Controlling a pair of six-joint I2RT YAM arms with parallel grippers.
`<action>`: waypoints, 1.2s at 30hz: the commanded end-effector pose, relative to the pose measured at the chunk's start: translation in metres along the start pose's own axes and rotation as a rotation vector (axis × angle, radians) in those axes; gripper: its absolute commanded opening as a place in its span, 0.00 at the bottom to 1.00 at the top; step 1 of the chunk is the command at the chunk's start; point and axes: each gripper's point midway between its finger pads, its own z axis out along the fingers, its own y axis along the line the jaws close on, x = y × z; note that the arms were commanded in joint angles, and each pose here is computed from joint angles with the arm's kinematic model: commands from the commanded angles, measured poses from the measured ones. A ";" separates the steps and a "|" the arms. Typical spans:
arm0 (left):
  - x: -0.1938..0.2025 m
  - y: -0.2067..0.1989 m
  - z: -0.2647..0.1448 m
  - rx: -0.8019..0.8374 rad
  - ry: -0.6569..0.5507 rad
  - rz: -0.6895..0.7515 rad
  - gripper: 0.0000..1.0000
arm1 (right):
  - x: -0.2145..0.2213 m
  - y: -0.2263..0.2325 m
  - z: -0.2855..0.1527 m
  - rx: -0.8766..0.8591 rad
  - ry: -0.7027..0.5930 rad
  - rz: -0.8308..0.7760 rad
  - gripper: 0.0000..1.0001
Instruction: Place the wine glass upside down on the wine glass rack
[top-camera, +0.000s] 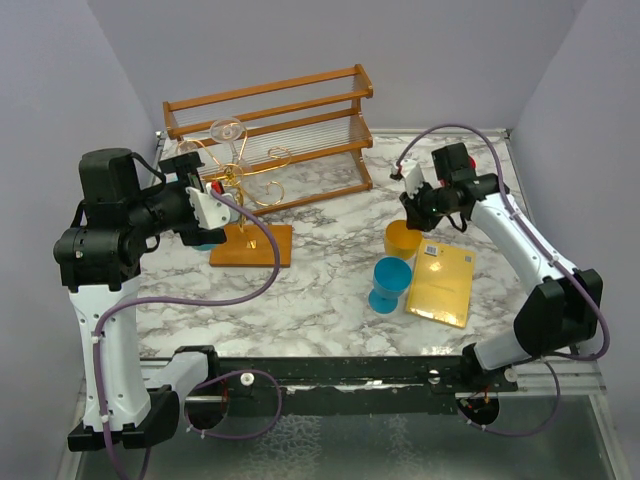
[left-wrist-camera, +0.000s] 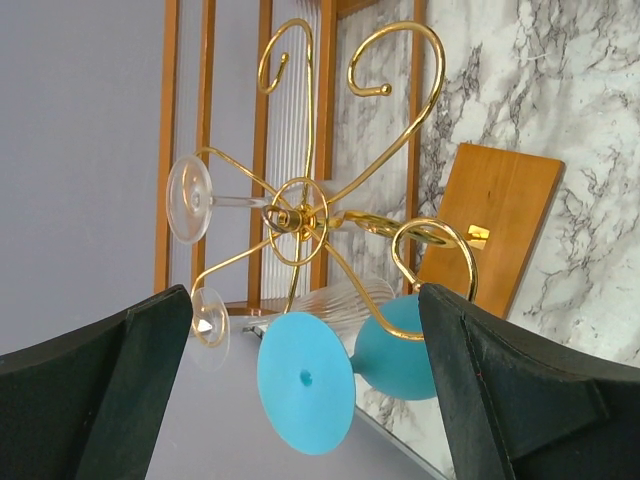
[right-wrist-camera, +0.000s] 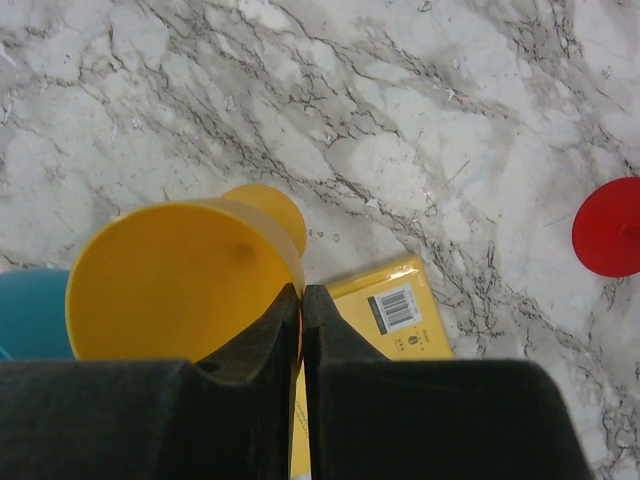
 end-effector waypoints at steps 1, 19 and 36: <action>-0.019 0.006 -0.001 -0.018 -0.083 0.002 0.99 | -0.024 -0.008 -0.001 0.010 -0.045 0.001 0.02; -0.058 0.054 -0.013 -0.209 -0.234 -0.259 0.99 | -0.138 -0.039 -0.063 0.118 -0.316 -0.082 0.01; -0.101 0.105 0.014 -0.156 -0.644 -0.968 0.98 | -0.240 0.017 -0.218 0.111 -0.893 -0.171 0.01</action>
